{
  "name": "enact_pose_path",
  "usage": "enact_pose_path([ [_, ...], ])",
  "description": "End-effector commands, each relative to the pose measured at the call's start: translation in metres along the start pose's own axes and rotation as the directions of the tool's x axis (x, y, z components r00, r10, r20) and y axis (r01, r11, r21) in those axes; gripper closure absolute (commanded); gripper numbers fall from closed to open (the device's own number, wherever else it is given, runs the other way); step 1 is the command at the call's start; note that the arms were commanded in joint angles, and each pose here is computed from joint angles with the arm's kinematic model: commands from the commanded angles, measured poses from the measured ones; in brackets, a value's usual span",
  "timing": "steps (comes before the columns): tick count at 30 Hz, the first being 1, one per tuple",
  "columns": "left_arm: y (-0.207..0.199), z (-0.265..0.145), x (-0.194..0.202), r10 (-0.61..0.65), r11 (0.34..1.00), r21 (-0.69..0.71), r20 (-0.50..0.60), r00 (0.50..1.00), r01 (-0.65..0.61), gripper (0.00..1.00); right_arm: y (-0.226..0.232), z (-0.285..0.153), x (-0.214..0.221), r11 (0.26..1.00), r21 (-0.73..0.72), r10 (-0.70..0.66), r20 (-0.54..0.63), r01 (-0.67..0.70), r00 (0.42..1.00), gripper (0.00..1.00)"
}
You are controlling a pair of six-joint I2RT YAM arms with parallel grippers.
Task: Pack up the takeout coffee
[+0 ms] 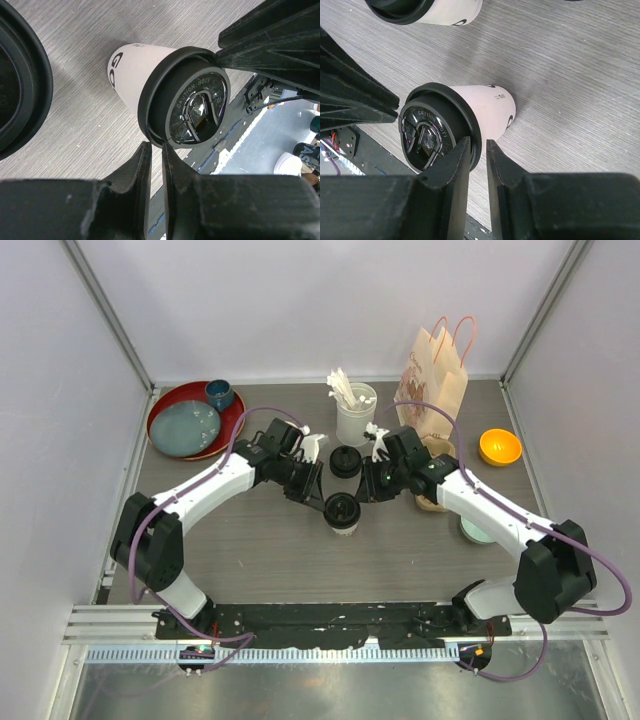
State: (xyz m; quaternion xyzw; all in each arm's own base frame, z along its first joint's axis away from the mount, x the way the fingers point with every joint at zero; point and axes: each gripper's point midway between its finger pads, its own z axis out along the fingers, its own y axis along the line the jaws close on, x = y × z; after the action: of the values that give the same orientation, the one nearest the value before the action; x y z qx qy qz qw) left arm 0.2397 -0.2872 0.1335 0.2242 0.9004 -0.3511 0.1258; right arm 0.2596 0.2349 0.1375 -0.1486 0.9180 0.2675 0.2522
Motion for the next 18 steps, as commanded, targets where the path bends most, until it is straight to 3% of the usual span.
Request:
enact_pose_path([
  [1,-0.013,-0.015,-0.016,0.049,0.998,0.025,0.052,0.997,-0.05,0.82,-0.001,0.0,-0.013,1.0,-0.016,-0.01,0.014,0.01,1.0,0.75],
  [6,-0.013,-0.013,-0.019,0.052,0.998,0.027,0.044,0.998,-0.053,0.82,-0.012,0.006,-0.007,1.0,-0.011,0.009,-0.018,-0.009,1.0,0.74],
  [18,-0.015,-0.024,-0.046,0.152,0.988,-0.025,0.099,0.983,-0.15,0.77,-0.008,-0.018,-0.043,0.995,0.028,-0.098,0.037,0.097,0.994,0.62],
])
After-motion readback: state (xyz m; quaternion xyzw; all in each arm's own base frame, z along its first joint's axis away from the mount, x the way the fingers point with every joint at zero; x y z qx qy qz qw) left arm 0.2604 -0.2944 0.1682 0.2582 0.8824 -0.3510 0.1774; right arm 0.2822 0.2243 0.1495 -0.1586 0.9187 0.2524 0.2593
